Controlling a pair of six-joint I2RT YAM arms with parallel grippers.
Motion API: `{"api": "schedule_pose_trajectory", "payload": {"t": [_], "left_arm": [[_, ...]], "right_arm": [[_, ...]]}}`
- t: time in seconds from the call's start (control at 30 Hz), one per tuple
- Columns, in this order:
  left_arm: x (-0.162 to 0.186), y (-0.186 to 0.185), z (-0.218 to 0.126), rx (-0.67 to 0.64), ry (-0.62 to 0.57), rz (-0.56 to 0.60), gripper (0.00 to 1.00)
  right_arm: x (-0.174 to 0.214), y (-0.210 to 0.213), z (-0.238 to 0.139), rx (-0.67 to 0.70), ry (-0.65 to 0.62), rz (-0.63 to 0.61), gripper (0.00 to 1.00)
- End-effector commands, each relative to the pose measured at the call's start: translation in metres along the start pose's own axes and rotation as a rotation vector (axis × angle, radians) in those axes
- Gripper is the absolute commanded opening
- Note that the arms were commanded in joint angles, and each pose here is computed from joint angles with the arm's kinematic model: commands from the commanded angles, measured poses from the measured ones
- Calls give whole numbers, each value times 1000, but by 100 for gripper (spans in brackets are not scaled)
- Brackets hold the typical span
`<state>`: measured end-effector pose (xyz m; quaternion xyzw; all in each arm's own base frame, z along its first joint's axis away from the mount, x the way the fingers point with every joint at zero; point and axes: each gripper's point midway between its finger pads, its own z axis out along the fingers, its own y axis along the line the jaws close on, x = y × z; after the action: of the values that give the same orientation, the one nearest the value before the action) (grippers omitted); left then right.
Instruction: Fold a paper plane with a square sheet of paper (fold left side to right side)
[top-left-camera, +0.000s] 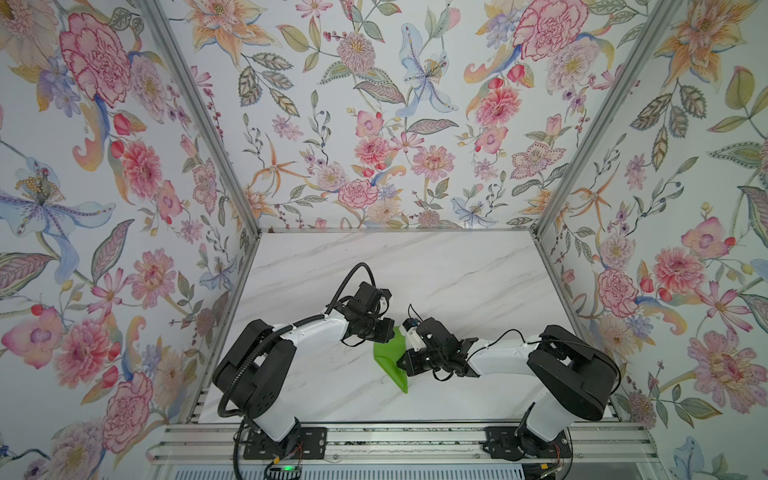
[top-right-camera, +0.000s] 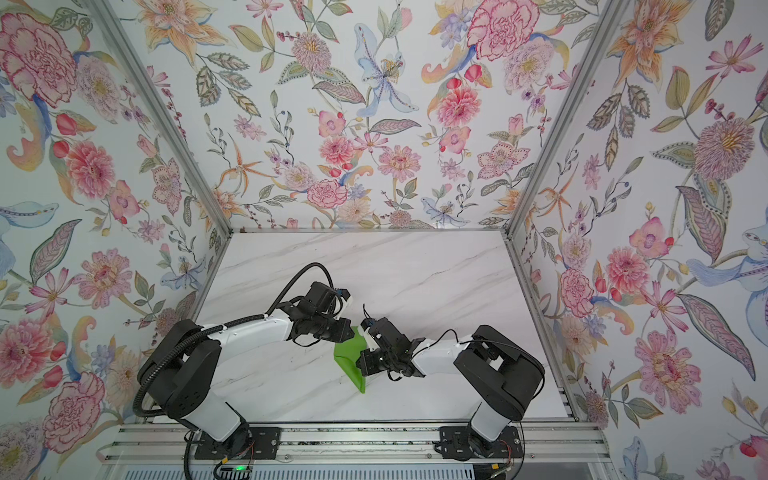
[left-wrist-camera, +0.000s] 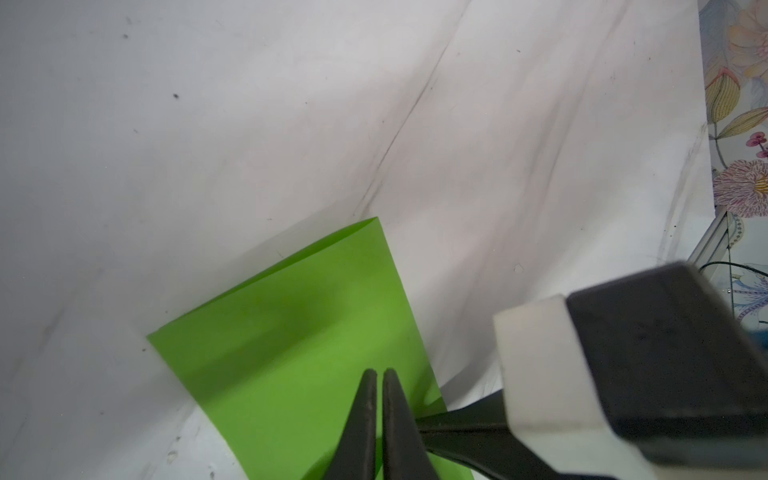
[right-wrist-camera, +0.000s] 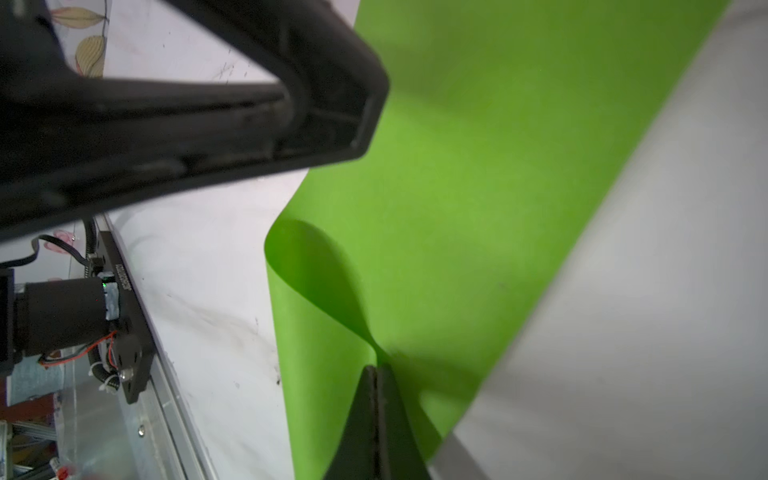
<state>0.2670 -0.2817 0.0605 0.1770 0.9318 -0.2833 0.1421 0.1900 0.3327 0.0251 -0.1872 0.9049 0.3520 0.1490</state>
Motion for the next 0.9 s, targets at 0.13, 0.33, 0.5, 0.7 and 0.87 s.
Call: {"api": "schedule_pose_trajectory", "payload": {"t": [0.13, 0.33, 0.5, 0.7, 0.87], "left_arm": [[30, 10, 31, 11, 96, -28, 6], [46, 22, 38, -22, 148, -2, 5], [50, 23, 39, -21, 159, 7, 5], [52, 24, 38, -23, 166, 16, 4], [53, 24, 38, -23, 169, 18, 4]], "right_arm": [[-7, 2, 3, 8, -36, 17, 0], [-8, 0, -3, 41, -15, -48, 0], [-9, -3, -5, 63, 0, -94, 0], [-14, -7, -6, 69, -4, -98, 0], [-16, -9, -6, 75, 0, -106, 0]]}}
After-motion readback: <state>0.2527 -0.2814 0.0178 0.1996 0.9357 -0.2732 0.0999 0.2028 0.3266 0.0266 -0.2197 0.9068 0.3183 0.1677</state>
